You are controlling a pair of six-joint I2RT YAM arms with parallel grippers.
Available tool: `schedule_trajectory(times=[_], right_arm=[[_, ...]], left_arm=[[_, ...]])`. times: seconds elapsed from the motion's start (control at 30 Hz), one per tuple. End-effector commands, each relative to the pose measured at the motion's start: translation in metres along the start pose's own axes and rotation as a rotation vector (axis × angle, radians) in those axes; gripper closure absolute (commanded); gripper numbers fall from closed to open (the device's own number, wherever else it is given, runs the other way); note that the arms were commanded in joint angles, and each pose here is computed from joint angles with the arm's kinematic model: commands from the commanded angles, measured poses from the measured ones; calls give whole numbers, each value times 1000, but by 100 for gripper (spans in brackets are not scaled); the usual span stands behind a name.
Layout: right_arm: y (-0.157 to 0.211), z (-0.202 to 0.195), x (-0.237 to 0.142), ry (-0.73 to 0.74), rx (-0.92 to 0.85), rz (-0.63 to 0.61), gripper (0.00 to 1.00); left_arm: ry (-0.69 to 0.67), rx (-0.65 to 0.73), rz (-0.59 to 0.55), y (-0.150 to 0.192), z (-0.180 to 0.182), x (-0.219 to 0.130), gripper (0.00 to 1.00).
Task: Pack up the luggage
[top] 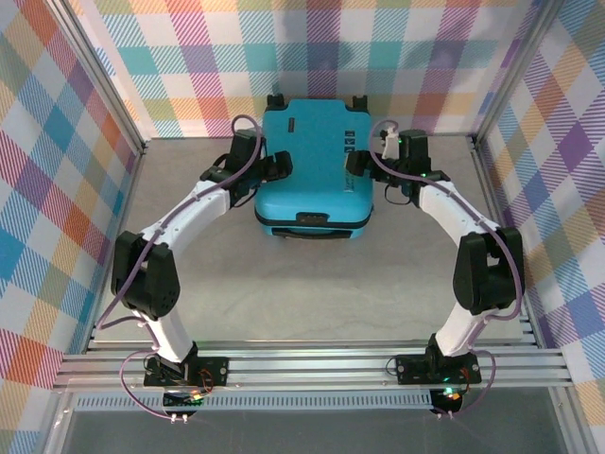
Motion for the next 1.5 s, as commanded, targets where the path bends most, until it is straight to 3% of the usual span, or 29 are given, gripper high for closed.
schedule_trajectory(times=[0.0,0.2,0.33,0.57,0.73,0.87,1.03,1.13,1.23,1.33,1.47], right_arm=[[21,5,7,-34,-8,119,7],[14,3,8,-40,-5,108,6],[-6,8,-3,-51,-24,58,3],[-47,15,-36,-9,-62,-47,0],[-55,13,-70,47,-91,-119,1],[-47,-1,-109,220,-115,-164,1],[-24,-28,-184,465,-119,-329,1],[-11,-44,-214,473,-80,-405,1],[-1,-56,-224,463,-53,-472,1],[1,-73,-217,473,1,-495,1],[3,-96,-195,495,27,-454,1]], left_arm=[[210,9,156,36,-49,15,12],[153,45,131,27,-42,3,12],[97,88,66,-2,-29,-17,9],[7,99,-86,-62,0,-61,0],[13,47,-90,-76,32,-86,0],[59,-91,-5,-60,79,-100,0],[-144,-217,-38,-26,146,-135,0],[-272,-171,-115,-6,160,-152,0],[-411,-172,-184,15,176,-161,0],[-512,-178,-172,36,190,-160,0],[-534,-117,-251,57,197,-143,0]])
Point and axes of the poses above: each hand's point on the last joint's axis, 136 mm out from that joint toward the fingers, its own x axis out along the fingers, its own z axis along the line the jaws close on, y = z × x, the point moved 5 cm from there along -x, back along the fingers, and after that the axes turned 13 degrees about x, right-handed, at the moved point
